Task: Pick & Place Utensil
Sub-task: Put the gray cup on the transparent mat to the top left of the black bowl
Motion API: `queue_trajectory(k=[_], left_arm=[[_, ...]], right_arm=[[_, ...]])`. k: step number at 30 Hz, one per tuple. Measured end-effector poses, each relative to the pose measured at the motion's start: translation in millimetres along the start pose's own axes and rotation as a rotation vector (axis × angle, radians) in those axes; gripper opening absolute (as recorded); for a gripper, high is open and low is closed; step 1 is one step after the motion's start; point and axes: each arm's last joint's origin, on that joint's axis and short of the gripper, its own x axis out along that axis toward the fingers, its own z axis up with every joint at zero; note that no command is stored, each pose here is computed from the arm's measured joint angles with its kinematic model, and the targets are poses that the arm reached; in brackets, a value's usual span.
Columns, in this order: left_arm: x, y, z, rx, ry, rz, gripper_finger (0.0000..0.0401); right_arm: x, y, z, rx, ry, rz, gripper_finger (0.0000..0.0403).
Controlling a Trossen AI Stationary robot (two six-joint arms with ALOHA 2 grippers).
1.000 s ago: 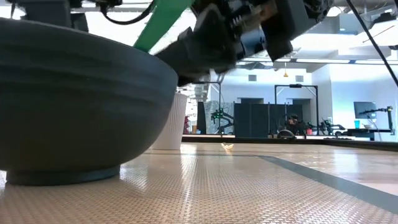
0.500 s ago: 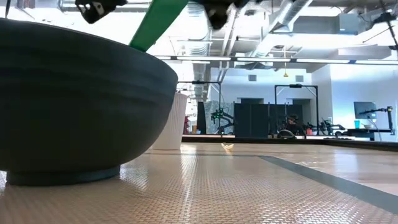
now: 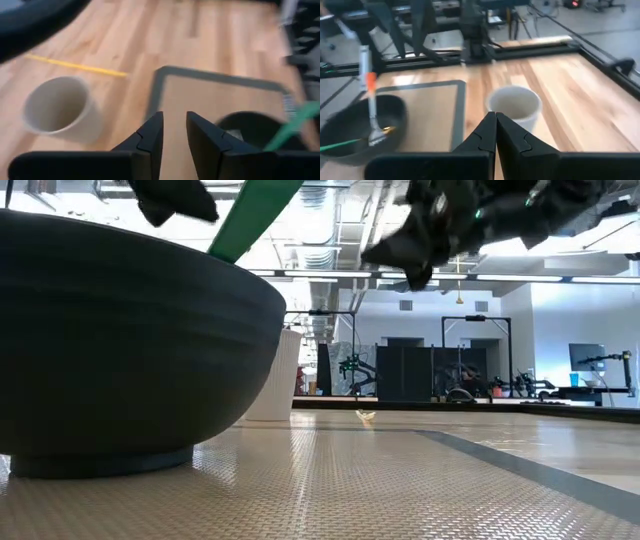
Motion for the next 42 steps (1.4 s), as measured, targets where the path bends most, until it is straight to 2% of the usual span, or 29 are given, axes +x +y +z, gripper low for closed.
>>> queue_trajectory(k=[6, 8, 12, 16, 21, 26, 29, 31, 34, 35, 38, 42], left_arm=[[32, 45, -8, -0.013, 0.049, 0.164, 0.0085], [42, 58, -3, 0.014, 0.037, 0.152, 0.0085], [62, 76, 3, 0.132, 0.038, 0.037, 0.0093], [81, 84, -5, 0.141, 0.110, -0.024, 0.0120], [100, 86, -18, 0.224, 0.192, 0.017, 0.0153], [106, 87, -21, 0.241, 0.205, 0.051, 0.0161], [106, 88, -21, 0.247, 0.206, 0.057, 0.0140], [105, 87, -21, 0.265, 0.203, 0.041, 0.0105], [104, 85, -20, 0.267, 0.199, 0.023, 0.0030], [102, 84, -20, 0.260, 0.195, 0.020, 0.0019], [91, 75, -14, 0.265, 0.163, 0.049, 0.0017], [59, 45, 2, 0.276, 0.125, 0.067, 0.0013]], right_arm=[[18, -16, -11, 0.002, 0.049, -0.052, 0.0001], [24, -17, -13, 0.002, 0.069, -0.053, 0.0001], [36, -18, -12, 0.003, 0.115, -0.051, 0.0001], [40, -18, -12, 0.008, 0.188, -0.056, 0.0001], [41, -18, -11, 0.009, 0.207, -0.058, 0.0001], [41, -18, -11, 0.009, 0.207, -0.057, 0.0001], [41, -18, -11, 0.008, 0.205, -0.055, 0.0001], [41, -18, -11, 0.010, 0.205, -0.042, 0.0001], [41, -17, -11, 0.010, 0.203, -0.037, 0.0001], [41, -17, -11, 0.010, 0.203, -0.036, 0.0001], [41, -15, -11, 0.015, 0.203, -0.033, 0.0001], [41, -13, -11, 0.013, 0.204, -0.025, 0.0001]])
